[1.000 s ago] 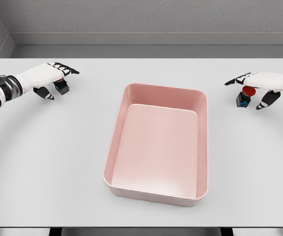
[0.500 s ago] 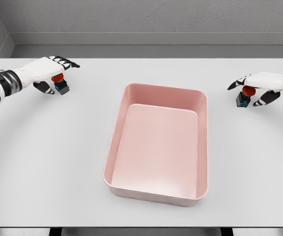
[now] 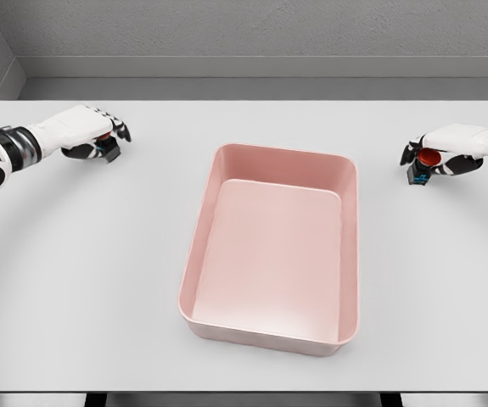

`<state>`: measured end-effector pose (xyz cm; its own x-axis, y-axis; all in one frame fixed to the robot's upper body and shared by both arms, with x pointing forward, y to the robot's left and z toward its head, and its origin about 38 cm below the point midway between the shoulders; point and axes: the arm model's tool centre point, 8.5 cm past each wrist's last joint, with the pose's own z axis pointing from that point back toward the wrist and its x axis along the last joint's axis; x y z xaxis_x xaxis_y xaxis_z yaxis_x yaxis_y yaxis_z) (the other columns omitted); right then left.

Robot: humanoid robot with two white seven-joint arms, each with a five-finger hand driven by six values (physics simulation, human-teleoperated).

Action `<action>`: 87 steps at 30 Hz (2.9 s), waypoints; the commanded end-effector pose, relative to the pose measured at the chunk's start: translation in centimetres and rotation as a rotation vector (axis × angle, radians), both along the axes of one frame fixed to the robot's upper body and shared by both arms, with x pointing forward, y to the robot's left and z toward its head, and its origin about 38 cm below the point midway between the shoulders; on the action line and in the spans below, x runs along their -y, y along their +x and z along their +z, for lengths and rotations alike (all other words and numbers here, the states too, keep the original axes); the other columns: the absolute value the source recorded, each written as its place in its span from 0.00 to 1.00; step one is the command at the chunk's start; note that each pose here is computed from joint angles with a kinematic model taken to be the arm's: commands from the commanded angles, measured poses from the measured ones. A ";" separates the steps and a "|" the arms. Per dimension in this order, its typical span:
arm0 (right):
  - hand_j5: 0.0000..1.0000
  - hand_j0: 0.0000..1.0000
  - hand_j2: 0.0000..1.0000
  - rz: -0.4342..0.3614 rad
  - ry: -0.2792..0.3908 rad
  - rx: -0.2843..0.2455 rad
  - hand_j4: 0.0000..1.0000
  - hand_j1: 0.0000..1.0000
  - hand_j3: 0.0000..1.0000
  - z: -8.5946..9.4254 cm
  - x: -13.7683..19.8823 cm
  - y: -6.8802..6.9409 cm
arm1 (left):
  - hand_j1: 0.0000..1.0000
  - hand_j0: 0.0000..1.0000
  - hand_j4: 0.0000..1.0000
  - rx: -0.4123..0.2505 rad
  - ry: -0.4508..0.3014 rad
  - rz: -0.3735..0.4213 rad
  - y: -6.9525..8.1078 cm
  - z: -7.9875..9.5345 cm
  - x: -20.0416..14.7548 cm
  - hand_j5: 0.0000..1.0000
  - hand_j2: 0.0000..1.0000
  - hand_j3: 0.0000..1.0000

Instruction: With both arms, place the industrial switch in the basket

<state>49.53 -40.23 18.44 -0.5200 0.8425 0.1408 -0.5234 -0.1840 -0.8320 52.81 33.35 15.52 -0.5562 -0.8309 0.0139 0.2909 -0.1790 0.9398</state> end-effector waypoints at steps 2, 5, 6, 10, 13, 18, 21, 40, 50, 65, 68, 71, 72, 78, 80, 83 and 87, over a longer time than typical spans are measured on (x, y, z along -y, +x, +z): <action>0.53 0.53 0.53 -0.003 0.006 0.002 0.53 0.53 0.53 0.1 0.0 0.0 | 0.39 0.39 0.39 -0.002 0.005 -0.001 0.0 0.0 0.0 0.39 0.39 0.39; 0.51 0.51 0.51 -0.003 0.005 0.001 0.51 0.51 0.51 0.1 0.0 0.0 | 0.32 0.32 0.32 0.007 0.004 -0.009 0.0 0.3 0.2 0.32 0.32 0.32; 0.51 0.51 0.51 -0.002 0.007 0.003 0.51 0.51 0.51 0.2 0.0 0.0 | 0.30 0.30 0.30 0.019 0.002 -0.025 0.0 0.7 0.7 0.30 0.30 0.30; 0.48 0.48 0.48 -0.002 0.011 0.012 0.48 0.48 0.48 0.6 0.0 0.1 | 0.26 0.26 0.26 0.056 -0.013 -0.097 -1.0 1.3 2.7 0.26 0.26 0.26; 0.48 0.48 0.48 0.001 0.012 0.022 0.48 0.48 0.48 1.1 -0.1 0.2 | 0.25 0.25 0.25 0.078 -0.027 -0.127 -1.8 2.3 2.9 0.25 0.25 0.25; 0.48 0.48 0.48 0.005 0.017 0.041 0.48 0.48 0.48 1.9 -0.2 0.5 | 0.25 0.25 0.25 0.113 -0.061 -0.177 -2.4 3.8 4.1 0.25 0.25 0.25; 0.46 0.46 0.46 0.005 0.021 0.052 0.46 0.46 0.46 2.4 -0.2 0.6 | 0.25 0.25 0.25 0.151 -0.079 -0.223 -3.2 5.6 4.9 0.25 0.25 0.25; 0.43 0.43 0.43 0.162 0.028 0.168 0.43 0.43 0.43 7.0 -4.1 -0.2 | 0.25 0.25 0.25 0.301 -0.139 -0.591 -11.1 12.0 13.9 0.25 0.25 0.25; 0.42 0.42 0.42 0.272 0.004 0.246 0.42 0.42 0.42 10.4 -6.0 -2.4 | 0.24 0.24 0.24 0.314 -0.238 -0.748 -14.0 11.9 20.1 0.24 0.24 0.24; 0.42 0.42 0.42 0.431 -0.019 0.316 0.42 0.42 0.42 13.1 -9.4 -5.8 | 0.76 0.76 0.76 0.234 -0.349 -0.774 -15.6 8.9 22.5 0.76 0.76 0.76; 0.42 0.42 0.42 0.435 -0.020 0.318 0.42 0.42 0.42 13.1 -9.6 -5.9 | 0.77 0.77 0.77 0.231 -0.354 -0.774 -15.7 8.9 22.5 0.77 0.77 0.77; 0.40 0.40 0.40 0.445 -0.026 0.317 0.40 0.40 0.40 13.1 -9.6 -6.3 | 0.81 0.81 0.81 0.232 -0.362 -0.774 -15.7 8.9 22.5 0.81 0.81 0.81; 0.41 0.41 0.41 0.447 -0.026 0.316 0.41 0.41 0.41 13.1 -9.6 -6.3 | 0.84 0.84 0.84 0.233 -0.365 -0.773 -15.7 8.8 22.5 0.84 0.84 0.84; 0.40 0.40 0.40 0.476 -0.027 0.325 0.40 0.40 0.40 13.4 -10.4 -6.9 | 0.94 0.94 0.94 0.225 -0.380 -0.773 -15.8 8.9 22.5 0.94 0.94 0.94; 0.40 0.40 0.40 0.478 -0.028 0.326 0.40 0.40 0.40 13.4 -10.4 -6.9 | 0.95 0.95 0.95 0.224 -0.379 -0.772 -15.8 8.8 22.4 0.95 0.95 0.95; 0.40 0.40 0.40 0.484 -0.032 0.329 0.40 0.40 0.40 13.5 -10.4 -7.2 | 0.95 0.95 0.95 0.216 -0.388 -0.763 -15.6 9.0 21.7 0.95 0.95 0.95; 0.40 0.40 0.40 0.493 -0.030 0.321 0.40 0.40 0.40 13.2 -10.6 -7.5 | 1.00 1.00 1.00 0.135 -0.214 -0.597 -14.6 9.7 10.6 1.00 1.00 1.00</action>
